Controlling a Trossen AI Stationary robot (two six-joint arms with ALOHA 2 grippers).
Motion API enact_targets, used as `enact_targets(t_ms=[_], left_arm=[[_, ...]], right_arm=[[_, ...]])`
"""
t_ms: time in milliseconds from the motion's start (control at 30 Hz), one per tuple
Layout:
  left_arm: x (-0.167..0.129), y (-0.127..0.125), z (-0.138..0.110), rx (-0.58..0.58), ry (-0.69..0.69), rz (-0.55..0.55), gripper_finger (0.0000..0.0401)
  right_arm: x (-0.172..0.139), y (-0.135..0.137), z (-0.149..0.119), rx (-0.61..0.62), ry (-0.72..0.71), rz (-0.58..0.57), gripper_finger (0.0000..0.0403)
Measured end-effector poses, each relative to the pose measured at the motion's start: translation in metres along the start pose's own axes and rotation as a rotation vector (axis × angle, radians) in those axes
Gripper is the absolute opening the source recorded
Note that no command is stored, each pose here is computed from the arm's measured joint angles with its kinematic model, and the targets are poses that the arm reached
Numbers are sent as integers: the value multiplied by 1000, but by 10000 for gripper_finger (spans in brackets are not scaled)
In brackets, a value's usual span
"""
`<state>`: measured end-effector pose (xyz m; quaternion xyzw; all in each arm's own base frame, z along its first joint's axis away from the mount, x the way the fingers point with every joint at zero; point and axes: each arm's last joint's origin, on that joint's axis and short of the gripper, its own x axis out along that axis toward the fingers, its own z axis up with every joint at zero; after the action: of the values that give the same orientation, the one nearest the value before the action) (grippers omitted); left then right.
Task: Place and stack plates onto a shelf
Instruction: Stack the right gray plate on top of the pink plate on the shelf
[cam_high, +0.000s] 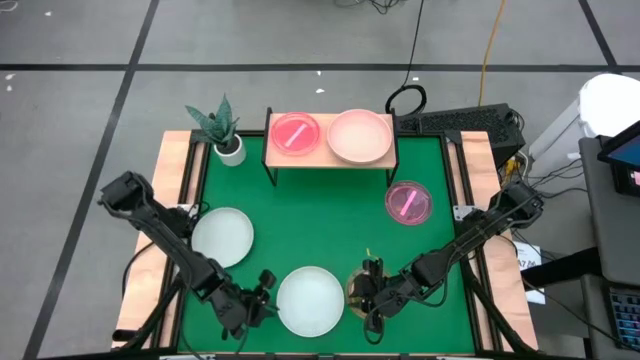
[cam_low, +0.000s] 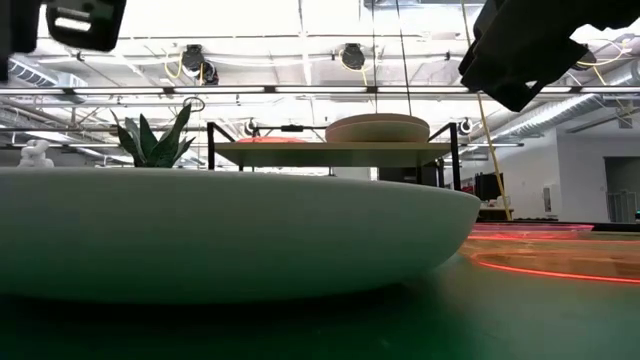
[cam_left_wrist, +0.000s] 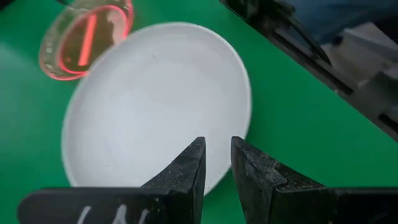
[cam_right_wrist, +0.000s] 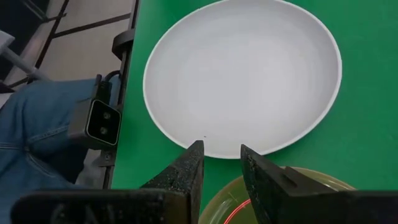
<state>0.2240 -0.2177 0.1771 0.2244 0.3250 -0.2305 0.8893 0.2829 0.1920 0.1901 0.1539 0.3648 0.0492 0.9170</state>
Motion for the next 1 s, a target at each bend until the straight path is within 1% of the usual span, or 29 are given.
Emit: enact_targets(t_ms=[267,367,500,600,700,767,933,1000], left_arm=[[19,-10,-12,47,69,-71,84],[27,-13,-17,58,92,-90,101],[30,-15,-15,83,61,-68,149],[30,-17,-10,121,5,-52,186],[28,-20,-5,160,-37,-34,213],[28,-21,-6,185,-30,-3,222],[30,-10,-19,213,108,42,225],[31,-6,-21,218,130,49,225]], right_arm=[[0,0,0,-31,2,2,89],[0,0,0,-31,2,2,89],[0,0,0,-31,1,1,89],[0,0,0,-31,1,1,89],[0,0,0,-31,1,1,89],[0,0,0,-35,1,1,89],[0,0,0,-93,1,0,89],[0,0,0,-108,1,0,89]])
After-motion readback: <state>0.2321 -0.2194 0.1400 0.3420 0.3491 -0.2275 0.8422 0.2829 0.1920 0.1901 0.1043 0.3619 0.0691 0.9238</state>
